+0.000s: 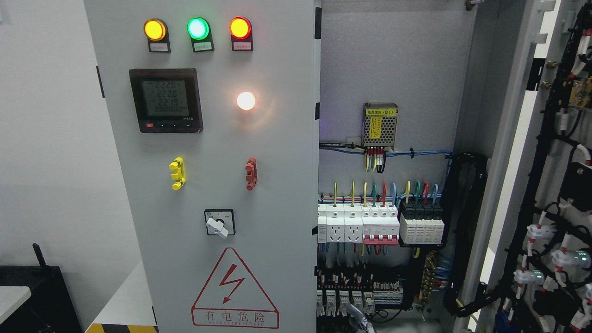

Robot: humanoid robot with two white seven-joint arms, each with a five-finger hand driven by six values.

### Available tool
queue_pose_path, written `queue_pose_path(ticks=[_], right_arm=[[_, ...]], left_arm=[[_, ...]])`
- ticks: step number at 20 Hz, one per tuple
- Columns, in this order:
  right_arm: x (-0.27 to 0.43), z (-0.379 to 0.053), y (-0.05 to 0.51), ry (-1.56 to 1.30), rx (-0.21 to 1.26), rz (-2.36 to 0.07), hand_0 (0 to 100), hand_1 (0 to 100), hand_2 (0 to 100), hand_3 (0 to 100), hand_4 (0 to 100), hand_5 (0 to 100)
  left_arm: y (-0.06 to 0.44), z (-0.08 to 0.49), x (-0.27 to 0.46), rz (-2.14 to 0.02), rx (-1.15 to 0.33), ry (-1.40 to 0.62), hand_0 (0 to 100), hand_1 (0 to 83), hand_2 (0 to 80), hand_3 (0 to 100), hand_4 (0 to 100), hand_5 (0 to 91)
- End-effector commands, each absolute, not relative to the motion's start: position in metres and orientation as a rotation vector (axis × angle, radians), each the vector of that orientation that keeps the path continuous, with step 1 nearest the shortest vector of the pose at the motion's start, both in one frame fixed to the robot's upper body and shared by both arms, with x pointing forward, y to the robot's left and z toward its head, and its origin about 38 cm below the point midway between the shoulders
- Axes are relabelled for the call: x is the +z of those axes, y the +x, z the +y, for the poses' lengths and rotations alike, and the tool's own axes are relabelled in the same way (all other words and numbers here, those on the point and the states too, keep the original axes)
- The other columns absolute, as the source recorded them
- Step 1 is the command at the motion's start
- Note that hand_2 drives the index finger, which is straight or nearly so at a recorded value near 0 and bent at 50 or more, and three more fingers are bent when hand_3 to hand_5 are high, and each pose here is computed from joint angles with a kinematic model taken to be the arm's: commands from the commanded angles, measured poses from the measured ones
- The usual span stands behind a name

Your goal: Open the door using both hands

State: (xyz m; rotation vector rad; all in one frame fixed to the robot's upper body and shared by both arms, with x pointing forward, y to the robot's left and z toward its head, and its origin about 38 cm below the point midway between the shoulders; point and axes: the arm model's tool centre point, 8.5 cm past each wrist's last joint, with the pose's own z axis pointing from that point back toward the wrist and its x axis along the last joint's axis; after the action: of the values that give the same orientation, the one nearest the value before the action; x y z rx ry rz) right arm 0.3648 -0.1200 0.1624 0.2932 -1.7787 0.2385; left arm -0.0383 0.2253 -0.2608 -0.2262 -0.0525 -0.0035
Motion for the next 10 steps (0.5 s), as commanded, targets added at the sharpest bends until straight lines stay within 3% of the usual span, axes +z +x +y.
queue_pose_path(ticks=[1, 10], right_arm=[[0.159, -0.108, 0.391, 0.300, 0.226, -1.752, 38, 0, 0, 0, 0, 0], [0.159, -0.111, 0.411, 0.280, 0.223, -1.741, 38, 0, 0, 0, 0, 0]], left_arm=[[-0.039, 0.225, -0.261, -0.052, -0.003, -0.227, 0, 0.0, 0.0, 0, 0, 0.0], [-0.038, 0.225, -0.261, -0.054, -0.004, -0.227, 0, 0.0, 0.0, 0, 0, 0.0]])
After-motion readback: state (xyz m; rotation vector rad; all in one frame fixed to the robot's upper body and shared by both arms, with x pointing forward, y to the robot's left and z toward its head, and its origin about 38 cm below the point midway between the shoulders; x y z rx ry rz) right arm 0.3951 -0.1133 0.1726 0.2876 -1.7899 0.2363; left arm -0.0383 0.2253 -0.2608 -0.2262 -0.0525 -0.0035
